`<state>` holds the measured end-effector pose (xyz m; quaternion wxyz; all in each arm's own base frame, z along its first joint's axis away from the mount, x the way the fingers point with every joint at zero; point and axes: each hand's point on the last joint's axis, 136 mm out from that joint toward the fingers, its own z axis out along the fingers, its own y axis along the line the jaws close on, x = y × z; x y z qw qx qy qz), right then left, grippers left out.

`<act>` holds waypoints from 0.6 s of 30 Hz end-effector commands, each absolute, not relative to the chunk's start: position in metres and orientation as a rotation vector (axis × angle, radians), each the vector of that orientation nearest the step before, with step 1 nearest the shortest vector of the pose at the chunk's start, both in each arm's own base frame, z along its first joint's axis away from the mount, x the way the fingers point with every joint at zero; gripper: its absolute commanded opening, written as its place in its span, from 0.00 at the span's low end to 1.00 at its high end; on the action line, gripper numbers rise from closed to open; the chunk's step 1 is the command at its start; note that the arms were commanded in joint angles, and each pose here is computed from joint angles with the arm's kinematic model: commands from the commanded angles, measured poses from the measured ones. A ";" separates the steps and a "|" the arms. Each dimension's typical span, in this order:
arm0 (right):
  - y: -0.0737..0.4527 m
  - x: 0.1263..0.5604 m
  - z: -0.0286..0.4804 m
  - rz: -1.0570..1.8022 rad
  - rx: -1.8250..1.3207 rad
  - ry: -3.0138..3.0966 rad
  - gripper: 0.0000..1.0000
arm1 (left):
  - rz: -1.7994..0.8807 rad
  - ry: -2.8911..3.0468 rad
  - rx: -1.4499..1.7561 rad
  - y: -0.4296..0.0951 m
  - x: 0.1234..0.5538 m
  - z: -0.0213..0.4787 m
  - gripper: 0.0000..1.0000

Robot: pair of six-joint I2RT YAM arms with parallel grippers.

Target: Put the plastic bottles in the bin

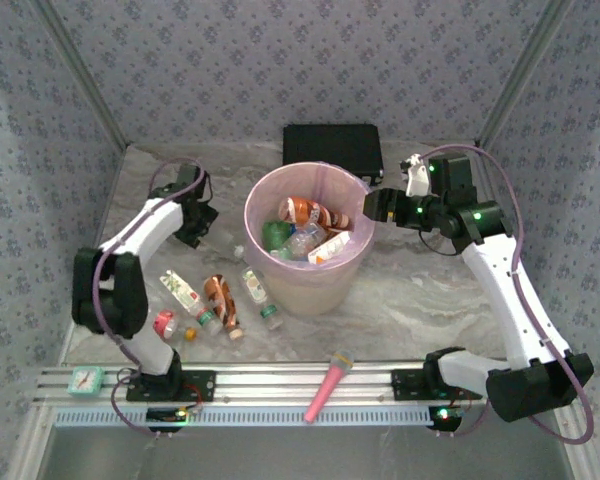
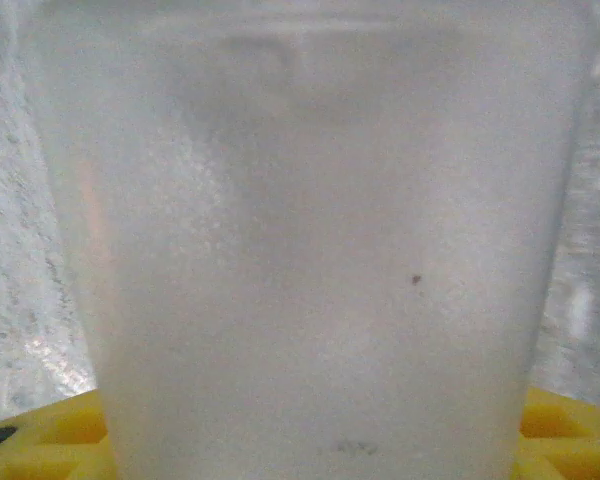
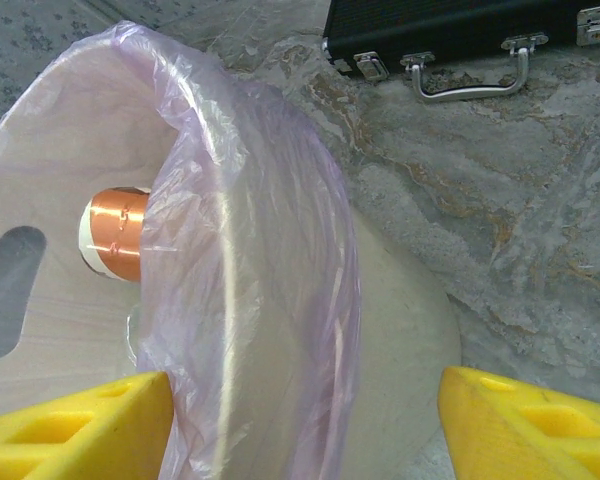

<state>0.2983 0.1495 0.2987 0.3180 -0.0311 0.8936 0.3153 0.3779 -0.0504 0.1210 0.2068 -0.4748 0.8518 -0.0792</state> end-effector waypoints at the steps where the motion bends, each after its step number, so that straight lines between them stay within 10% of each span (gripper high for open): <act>1: 0.149 0.298 0.311 0.847 -0.081 2.325 0.72 | -0.208 2.292 -1.121 -0.038 0.376 0.197 0.61; 18: 0.154 0.295 0.313 0.936 -0.009 2.318 0.72 | -0.618 2.047 0.002 -0.184 0.291 0.440 0.48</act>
